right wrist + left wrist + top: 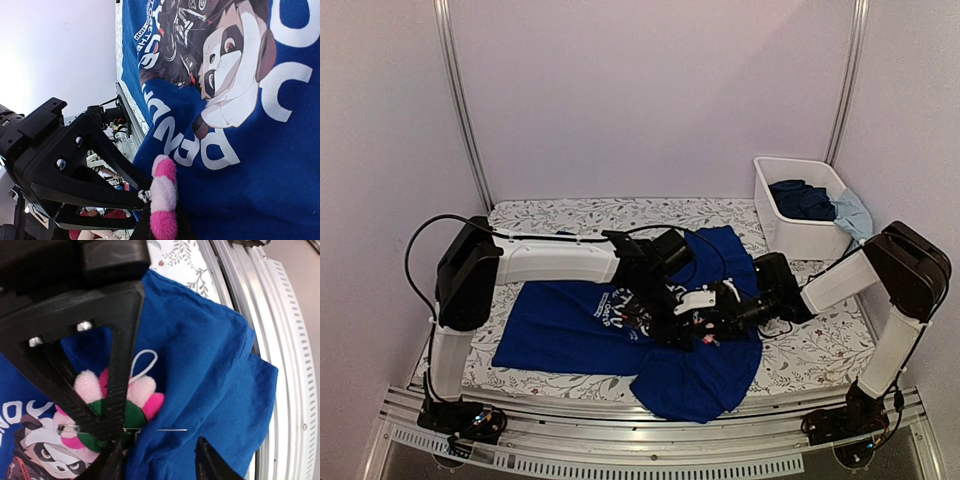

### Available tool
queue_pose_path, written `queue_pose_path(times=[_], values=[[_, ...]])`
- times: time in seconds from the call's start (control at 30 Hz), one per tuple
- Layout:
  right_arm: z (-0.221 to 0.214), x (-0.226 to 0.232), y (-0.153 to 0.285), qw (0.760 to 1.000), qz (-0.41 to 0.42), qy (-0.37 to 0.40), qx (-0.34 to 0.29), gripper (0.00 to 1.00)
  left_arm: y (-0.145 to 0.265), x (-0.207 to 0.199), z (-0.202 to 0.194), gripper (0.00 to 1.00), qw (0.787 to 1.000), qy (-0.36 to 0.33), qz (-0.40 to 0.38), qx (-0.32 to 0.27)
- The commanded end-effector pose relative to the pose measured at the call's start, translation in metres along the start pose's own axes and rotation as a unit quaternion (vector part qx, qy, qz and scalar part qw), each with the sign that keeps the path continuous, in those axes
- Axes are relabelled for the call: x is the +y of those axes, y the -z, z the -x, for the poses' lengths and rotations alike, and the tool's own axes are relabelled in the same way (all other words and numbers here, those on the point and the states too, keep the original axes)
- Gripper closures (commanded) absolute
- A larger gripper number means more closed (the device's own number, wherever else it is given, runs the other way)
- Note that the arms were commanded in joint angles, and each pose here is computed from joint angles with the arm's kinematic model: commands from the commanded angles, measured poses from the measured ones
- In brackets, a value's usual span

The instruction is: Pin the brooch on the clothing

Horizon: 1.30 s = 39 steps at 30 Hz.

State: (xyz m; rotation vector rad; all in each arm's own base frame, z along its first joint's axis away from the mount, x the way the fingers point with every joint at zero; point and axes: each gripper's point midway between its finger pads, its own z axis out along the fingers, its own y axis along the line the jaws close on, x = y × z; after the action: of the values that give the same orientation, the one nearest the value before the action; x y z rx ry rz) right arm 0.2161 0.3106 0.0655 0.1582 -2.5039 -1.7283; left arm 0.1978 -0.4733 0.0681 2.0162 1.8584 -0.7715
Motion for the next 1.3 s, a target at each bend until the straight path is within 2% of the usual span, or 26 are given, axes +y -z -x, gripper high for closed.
queue_pose_path(times=[0.0,0.1,0.23,0.33,0.4,0.53,0.57,0.77,0.9,1.07,1.17,1.27], values=[[-0.033,0.021,-0.009,0.995,0.056,0.029,0.078,1.0,0.022,0.024,0.011,0.42,0.999,-0.016,0.027,-0.012],[-0.032,0.023,-0.009,0.995,0.057,0.033,0.075,1.0,0.024,0.021,0.006,0.28,1.0,-0.014,0.009,-0.005],[-0.033,0.022,-0.008,0.995,0.053,0.032,0.073,1.0,0.03,0.033,0.007,0.27,1.0,0.022,0.016,-0.013],[-0.032,0.022,-0.008,0.996,0.051,0.032,0.069,1.0,0.031,0.03,0.009,0.25,1.0,0.024,0.008,-0.017],[-0.031,0.022,-0.008,0.996,0.051,0.032,0.068,1.0,0.03,0.024,0.006,0.2,0.999,0.03,-0.008,-0.014],[-0.03,0.019,-0.009,0.996,0.049,0.029,0.066,1.0,0.033,0.002,-0.004,0.01,0.998,0.019,-0.06,-0.013],[-0.03,0.018,-0.009,0.996,0.048,0.028,0.065,1.0,0.034,-0.004,-0.006,0.01,0.997,0.012,-0.071,-0.015],[-0.025,0.019,-0.01,0.996,0.052,0.031,0.059,1.0,0.011,-0.007,-0.013,0.0,0.997,0.025,-0.062,-0.026],[-0.026,0.017,-0.011,0.997,0.05,0.025,0.059,1.0,0.0,0.008,-0.007,0.0,0.998,0.05,-0.028,-0.038],[-0.025,0.021,-0.01,0.997,0.052,0.031,0.057,1.0,-0.005,0.006,-0.004,0.01,0.996,0.059,-0.043,-0.049],[-0.024,0.022,-0.01,0.996,0.053,0.032,0.057,1.0,-0.006,0.002,0.0,0.12,0.995,0.061,-0.058,-0.06],[-0.024,0.023,-0.01,0.996,0.054,0.034,0.056,1.0,-0.007,0.001,0.002,0.34,0.994,0.065,-0.062,-0.065]])
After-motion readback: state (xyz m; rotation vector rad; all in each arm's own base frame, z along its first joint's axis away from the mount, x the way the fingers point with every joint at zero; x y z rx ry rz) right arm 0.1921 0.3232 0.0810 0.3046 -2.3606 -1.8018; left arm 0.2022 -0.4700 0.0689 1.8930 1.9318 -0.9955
